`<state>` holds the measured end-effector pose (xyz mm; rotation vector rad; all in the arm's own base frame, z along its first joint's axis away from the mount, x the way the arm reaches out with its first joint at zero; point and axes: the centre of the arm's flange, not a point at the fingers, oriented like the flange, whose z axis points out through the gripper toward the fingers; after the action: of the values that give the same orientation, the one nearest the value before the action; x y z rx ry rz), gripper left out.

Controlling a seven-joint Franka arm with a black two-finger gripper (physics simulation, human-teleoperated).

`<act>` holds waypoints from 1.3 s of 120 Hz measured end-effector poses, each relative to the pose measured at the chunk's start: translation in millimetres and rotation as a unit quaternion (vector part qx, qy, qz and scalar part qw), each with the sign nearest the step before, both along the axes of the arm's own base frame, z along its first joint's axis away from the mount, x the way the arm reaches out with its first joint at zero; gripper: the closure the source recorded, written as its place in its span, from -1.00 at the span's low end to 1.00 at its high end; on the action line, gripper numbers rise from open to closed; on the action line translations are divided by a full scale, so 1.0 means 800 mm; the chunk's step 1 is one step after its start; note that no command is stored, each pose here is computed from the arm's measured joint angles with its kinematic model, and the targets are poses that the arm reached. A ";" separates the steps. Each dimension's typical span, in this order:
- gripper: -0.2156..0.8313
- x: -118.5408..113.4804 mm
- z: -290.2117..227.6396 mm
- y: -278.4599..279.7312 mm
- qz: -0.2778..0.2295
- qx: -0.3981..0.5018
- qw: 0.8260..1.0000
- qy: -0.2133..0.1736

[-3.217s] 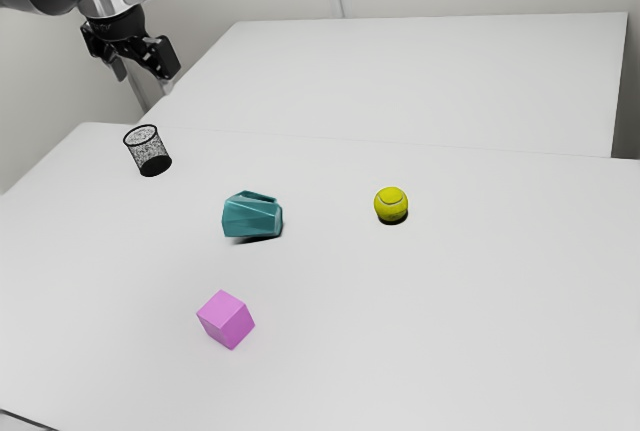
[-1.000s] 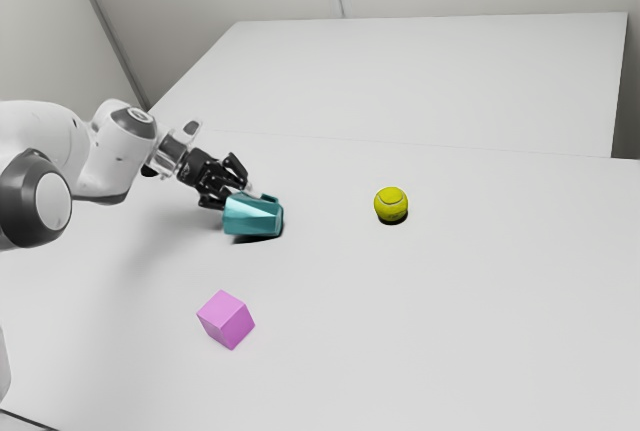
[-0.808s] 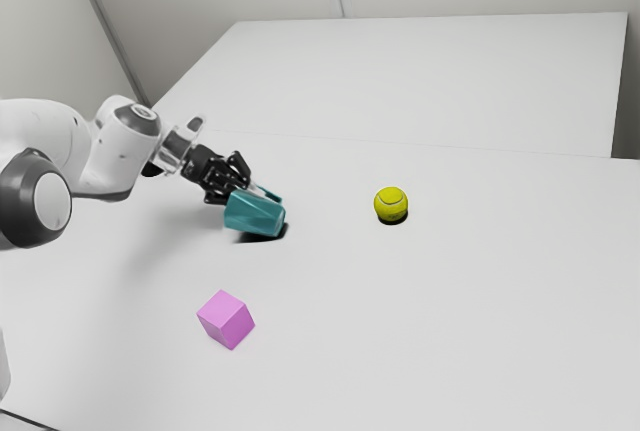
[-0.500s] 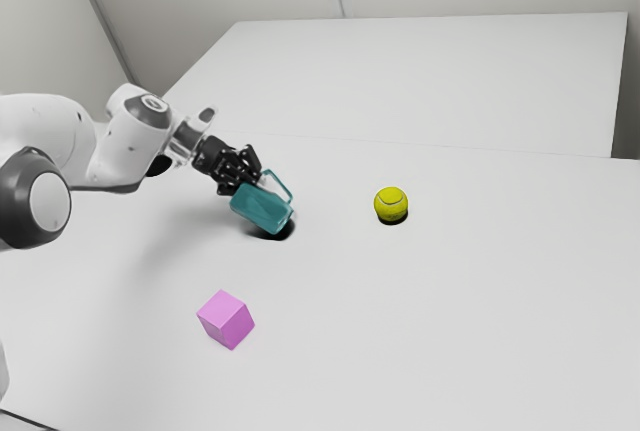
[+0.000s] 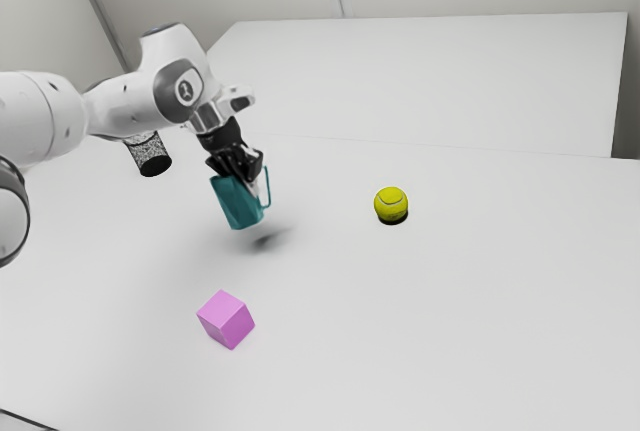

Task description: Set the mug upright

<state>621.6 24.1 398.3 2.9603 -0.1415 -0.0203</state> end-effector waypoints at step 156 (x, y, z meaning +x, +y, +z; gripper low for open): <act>0.76 -0.057 -0.078 -0.035 0.117 0.096 0.982 -0.116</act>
<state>576.2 -3.6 335.6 3.1417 0.1917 0.3630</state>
